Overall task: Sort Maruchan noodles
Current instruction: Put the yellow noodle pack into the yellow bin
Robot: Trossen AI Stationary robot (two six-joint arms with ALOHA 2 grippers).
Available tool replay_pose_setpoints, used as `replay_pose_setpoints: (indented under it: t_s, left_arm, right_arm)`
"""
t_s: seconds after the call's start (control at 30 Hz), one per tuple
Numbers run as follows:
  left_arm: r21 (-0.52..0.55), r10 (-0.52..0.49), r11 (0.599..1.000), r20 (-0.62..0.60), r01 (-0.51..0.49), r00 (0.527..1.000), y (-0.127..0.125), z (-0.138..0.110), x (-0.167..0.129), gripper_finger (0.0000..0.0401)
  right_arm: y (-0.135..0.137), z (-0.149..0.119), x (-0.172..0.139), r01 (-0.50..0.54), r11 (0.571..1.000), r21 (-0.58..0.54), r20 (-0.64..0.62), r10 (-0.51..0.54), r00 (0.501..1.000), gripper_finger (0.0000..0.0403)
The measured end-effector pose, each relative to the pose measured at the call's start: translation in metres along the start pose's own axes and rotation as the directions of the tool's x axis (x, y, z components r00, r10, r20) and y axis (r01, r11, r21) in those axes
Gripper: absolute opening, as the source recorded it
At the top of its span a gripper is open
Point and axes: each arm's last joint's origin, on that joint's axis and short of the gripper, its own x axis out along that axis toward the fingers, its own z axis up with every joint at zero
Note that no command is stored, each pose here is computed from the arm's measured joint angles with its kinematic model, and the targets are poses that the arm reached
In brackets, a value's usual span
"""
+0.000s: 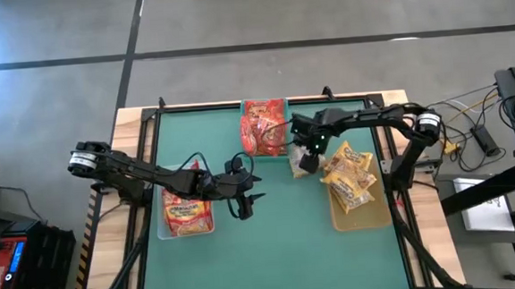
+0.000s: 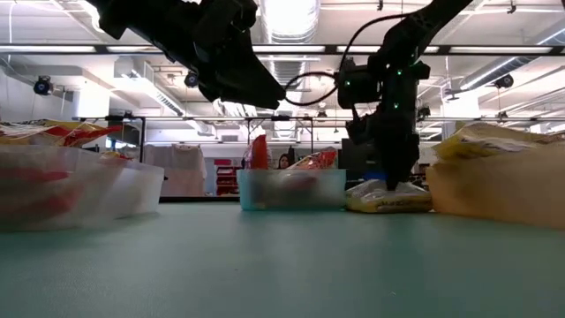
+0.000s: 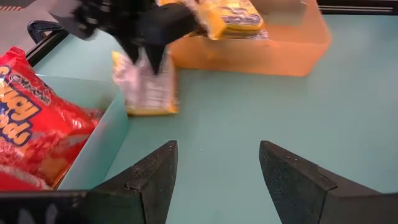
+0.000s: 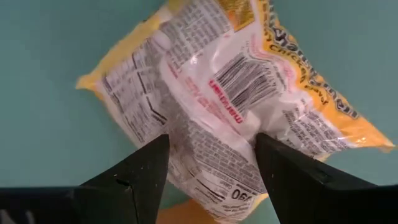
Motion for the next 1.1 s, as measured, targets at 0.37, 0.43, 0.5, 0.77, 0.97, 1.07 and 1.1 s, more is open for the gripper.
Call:
replay_pose_setpoints:
  t_s: [0.37, 0.43, 0.5, 0.77, 0.97, 1.07, 1.1]
  left_arm:
    - [0.007, 0.000, 1.000, -0.001, 0.000, 1.000, 0.000, 0.000, 0.000, 0.0210]
    - [0.012, 0.000, 1.000, -0.001, 0.000, 1.000, 0.000, 0.000, 0.000, 0.0210]
    - [0.017, 0.000, 1.000, -0.002, 0.000, 1.000, 0.000, 0.000, 0.000, 0.0210]
    - [0.008, 0.003, 1.000, -0.020, -0.003, 1.000, 0.000, -0.003, 0.000, 0.0210]
    - [-0.018, 0.003, 1.000, -0.026, -0.004, 1.000, 0.001, -0.005, 0.001, 0.0210]
    - [-0.030, 0.003, 1.000, -0.026, -0.004, 1.000, 0.001, -0.005, 0.001, 0.0210]
    - [-0.041, 0.003, 0.999, -0.026, -0.004, 1.000, 0.000, -0.005, 0.001, 0.0210]
  right_arm:
    - [0.050, -0.010, 0.006, -0.416, 0.894, -0.168, -0.113, 0.401, 0.909, 0.0226]
    - [0.057, -0.010, 0.006, -0.452, 0.872, -0.187, -0.118, 0.437, 0.892, 0.0226]
    - [0.063, -0.011, 0.006, -0.474, 0.856, -0.205, -0.119, 0.459, 0.881, 0.0226]
    - [0.080, -0.017, 0.008, -0.467, 0.877, -0.114, -0.155, 0.449, 0.880, 0.0226]
    - [0.097, -0.025, 0.011, -0.356, 0.919, -0.169, -0.155, 0.332, 0.930, 0.0226]
    - [0.106, -0.028, 0.012, -0.311, 0.925, -0.219, -0.135, 0.287, 0.948, 0.0226]
    - [0.109, -0.028, 0.013, -0.304, 0.921, -0.244, -0.118, 0.283, 0.952, 0.0226]
